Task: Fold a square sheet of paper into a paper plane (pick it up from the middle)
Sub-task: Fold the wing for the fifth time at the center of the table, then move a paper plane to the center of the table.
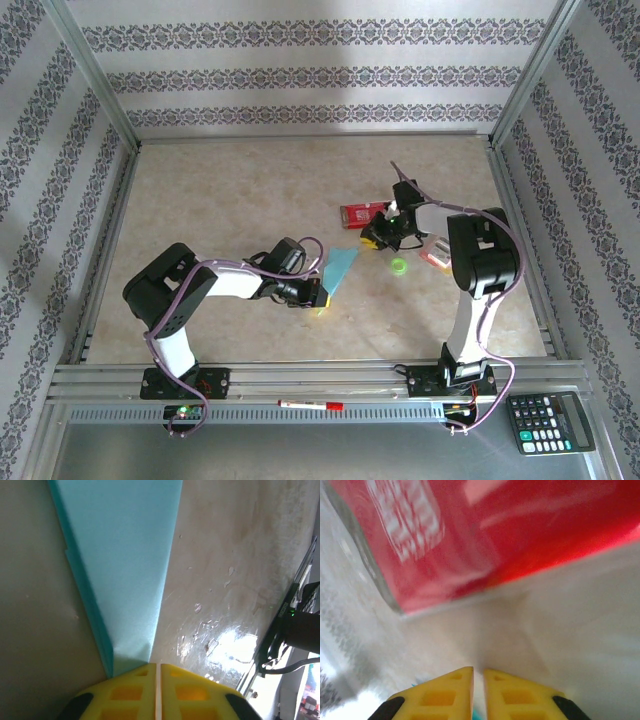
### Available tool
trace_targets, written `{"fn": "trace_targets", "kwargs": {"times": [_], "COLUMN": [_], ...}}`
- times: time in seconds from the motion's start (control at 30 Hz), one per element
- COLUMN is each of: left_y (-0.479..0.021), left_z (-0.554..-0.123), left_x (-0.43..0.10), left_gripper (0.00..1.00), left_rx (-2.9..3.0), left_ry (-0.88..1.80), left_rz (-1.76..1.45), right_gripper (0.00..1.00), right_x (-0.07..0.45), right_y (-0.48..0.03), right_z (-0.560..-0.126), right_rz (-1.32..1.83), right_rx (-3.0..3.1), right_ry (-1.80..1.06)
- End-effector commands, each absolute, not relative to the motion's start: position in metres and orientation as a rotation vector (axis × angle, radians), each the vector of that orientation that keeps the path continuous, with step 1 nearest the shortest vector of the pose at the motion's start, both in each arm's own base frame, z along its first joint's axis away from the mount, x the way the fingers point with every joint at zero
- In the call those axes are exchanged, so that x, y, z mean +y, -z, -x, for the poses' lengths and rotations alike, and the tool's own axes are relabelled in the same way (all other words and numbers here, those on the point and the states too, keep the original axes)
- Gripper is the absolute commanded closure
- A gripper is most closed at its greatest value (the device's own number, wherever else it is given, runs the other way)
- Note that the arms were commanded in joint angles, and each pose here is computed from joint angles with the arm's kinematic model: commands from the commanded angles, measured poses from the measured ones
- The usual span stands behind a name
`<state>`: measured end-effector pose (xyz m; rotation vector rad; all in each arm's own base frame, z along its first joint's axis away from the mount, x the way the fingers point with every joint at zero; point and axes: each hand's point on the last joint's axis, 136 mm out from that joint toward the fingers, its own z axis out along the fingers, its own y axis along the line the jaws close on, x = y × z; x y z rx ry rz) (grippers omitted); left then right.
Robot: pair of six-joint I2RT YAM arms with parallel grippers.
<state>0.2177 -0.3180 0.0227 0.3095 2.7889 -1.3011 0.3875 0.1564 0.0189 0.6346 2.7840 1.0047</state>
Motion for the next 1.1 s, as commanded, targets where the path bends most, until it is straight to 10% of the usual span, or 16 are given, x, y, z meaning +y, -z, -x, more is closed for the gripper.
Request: {"fn": "trace_targets", "kwargs": {"times": [0.0,0.27,0.7,1.07], "left_y": [-0.044,-0.082,-0.054,-0.043], "left_z": [-0.23,-0.285,-0.304,-0.313], "left_x": [-0.318,-0.269,-0.299,-0.216], "left_gripper": [0.79,0.55,0.61,0.55], "left_rx": [2.77,2.552,2.712,2.647], "left_ry": [1.286,1.27,1.261,1.086], "left_rz": [-0.238,0.124,0.031,0.349], "right_gripper": [0.82,0.72,0.64,0.24], "right_x": [0.121,0.171,0.224,0.228], "right_y": [-0.045,-0.058,-0.035,-0.047], "right_z": [-0.402,-0.316,-0.288,-0.278], "right_rz": [-0.598,-0.326,-0.229,-0.116], "right_rx": [2.631,2.673,2.73,2.741], "right_ry": [-0.816,-0.7,-0.799,-0.338]}}
